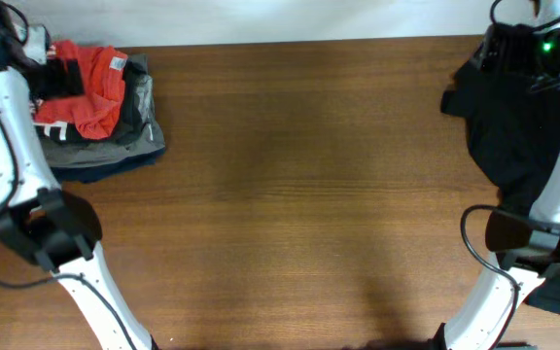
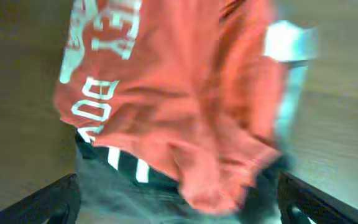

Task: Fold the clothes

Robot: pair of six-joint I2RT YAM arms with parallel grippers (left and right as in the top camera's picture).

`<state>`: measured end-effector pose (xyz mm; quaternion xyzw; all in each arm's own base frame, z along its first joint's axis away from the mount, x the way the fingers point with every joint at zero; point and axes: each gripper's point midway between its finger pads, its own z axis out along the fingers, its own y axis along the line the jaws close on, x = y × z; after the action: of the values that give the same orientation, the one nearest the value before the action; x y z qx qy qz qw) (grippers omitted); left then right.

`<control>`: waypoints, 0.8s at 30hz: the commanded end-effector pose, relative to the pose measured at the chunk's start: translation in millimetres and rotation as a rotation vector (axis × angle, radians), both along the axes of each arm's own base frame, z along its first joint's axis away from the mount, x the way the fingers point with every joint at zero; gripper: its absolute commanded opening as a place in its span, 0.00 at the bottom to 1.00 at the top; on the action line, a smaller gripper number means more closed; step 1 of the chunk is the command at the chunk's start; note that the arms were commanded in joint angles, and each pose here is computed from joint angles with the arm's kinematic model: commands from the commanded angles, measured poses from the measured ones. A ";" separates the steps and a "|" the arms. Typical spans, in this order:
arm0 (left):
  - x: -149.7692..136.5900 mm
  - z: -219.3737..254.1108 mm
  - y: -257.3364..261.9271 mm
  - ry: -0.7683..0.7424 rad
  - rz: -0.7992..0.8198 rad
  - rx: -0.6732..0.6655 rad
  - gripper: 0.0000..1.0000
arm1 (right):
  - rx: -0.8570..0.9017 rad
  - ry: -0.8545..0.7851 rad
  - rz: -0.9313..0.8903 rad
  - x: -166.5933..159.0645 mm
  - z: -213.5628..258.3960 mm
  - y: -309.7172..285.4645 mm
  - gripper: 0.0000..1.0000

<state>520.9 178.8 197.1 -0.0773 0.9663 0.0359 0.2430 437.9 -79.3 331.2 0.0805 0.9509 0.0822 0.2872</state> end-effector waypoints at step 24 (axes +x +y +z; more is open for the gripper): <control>-31.2 128.3 -144.1 -0.246 -0.336 -0.331 0.99 | -0.108 -0.435 0.163 -115.1 158.7 88.2 0.99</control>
<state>490.6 38.4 322.1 0.0422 0.9241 -0.1623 0.3433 319.2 7.3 494.0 -0.0333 0.8692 0.0684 0.4886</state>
